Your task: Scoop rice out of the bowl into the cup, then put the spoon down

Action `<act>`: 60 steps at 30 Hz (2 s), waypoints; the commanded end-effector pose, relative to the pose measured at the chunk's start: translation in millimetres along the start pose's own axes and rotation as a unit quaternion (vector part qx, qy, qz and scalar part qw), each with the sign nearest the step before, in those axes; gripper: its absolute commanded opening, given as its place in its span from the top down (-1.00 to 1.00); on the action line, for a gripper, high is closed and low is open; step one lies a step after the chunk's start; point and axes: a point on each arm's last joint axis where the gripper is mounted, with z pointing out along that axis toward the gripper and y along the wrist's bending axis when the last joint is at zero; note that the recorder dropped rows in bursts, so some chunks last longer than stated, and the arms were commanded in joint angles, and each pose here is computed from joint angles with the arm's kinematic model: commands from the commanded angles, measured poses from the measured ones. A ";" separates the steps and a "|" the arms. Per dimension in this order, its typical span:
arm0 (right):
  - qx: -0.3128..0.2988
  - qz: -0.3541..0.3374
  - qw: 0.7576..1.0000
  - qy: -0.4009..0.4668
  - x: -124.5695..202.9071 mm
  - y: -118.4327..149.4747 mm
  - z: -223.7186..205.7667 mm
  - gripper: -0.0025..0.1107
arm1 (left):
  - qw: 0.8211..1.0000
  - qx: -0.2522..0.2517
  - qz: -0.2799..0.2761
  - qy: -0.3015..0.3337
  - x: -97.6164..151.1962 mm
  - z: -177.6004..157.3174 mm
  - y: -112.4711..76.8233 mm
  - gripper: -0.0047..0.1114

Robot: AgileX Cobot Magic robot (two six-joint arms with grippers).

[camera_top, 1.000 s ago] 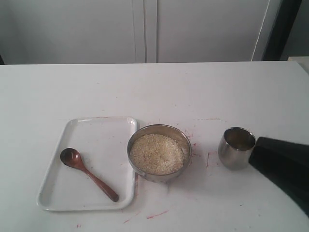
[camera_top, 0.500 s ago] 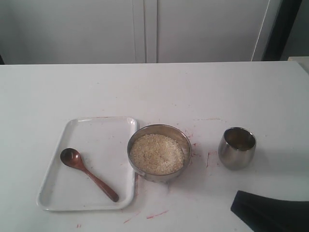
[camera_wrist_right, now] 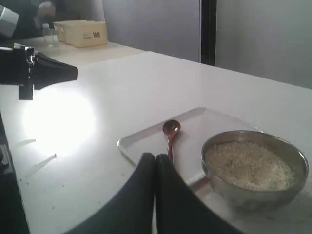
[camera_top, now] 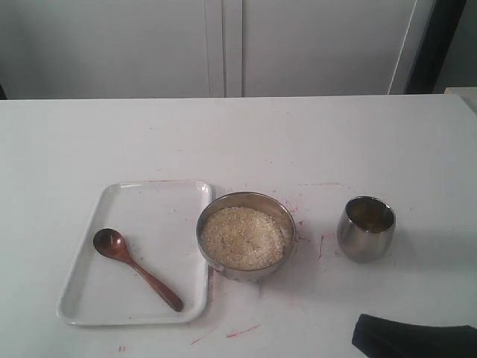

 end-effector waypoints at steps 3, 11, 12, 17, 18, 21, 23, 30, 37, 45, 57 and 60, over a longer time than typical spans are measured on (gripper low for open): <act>0.003 0.016 1.000 0.022 5.6 -0.7 -1.8 0.96 | 1.000 -0.001 0.000 -0.002 -1.6 -0.2 0.3 0.67; 0.007 0.017 0.999 -0.036 -2.9 -1.4 -12.0 0.96 | 1.000 -0.001 0.000 -0.002 -1.6 -0.2 0.3 0.67; 0.010 0.017 0.999 -0.044 -3.9 -1.9 -13.4 0.96 | 1.000 -0.001 0.000 -0.002 -1.6 -0.2 0.3 0.67; 0.042 0.016 0.996 -0.074 -7.6 -6.1 -18.6 0.96 | 1.000 -0.001 0.000 -0.002 -1.6 -0.2 0.3 0.67; 0.051 0.016 0.996 -0.077 -8.0 -7.4 -19.2 0.96 | 1.000 -0.001 0.000 -0.002 -1.6 -0.2 0.3 0.67; 0.083 0.016 0.993 -0.088 -9.2 -11.4 -21.1 0.96 | 1.000 -0.001 0.000 -0.002 -1.6 -0.2 0.3 0.67; 0.108 0.015 0.990 -0.095 -10.1 -14.4 -22.8 0.96 | 1.000 -0.001 0.000 -0.002 -1.6 -0.2 0.3 0.67; 0.200 0.010 0.972 -0.122 -12.9 -24.7 -30.0 0.96 | 1.000 -0.001 0.000 -0.002 -1.6 -0.2 0.3 0.67; 0.294 -0.006 0.941 -0.168 -17.2 -30.8 -43.1 0.96 | 1.000 -0.001 0.000 -0.002 -1.6 -0.2 0.3 0.67; 0.391 0.002 0.909 -0.143 -11.4 -40.3 -49.1 0.96 | 1.000 -0.001 0.000 -0.002 -1.6 -0.2 0.3 0.67; 0.489 0.089 0.867 0.012 22.0 -48.7 -56.1 0.96 | 1.000 -0.001 0.000 -0.002 -1.6 -0.2 0.3 0.67; 0.507 0.085 0.858 0.029 24.4 -49.7 -58.4 0.96 | 1.000 -0.001 0.000 -0.002 -1.6 -0.2 0.3 0.67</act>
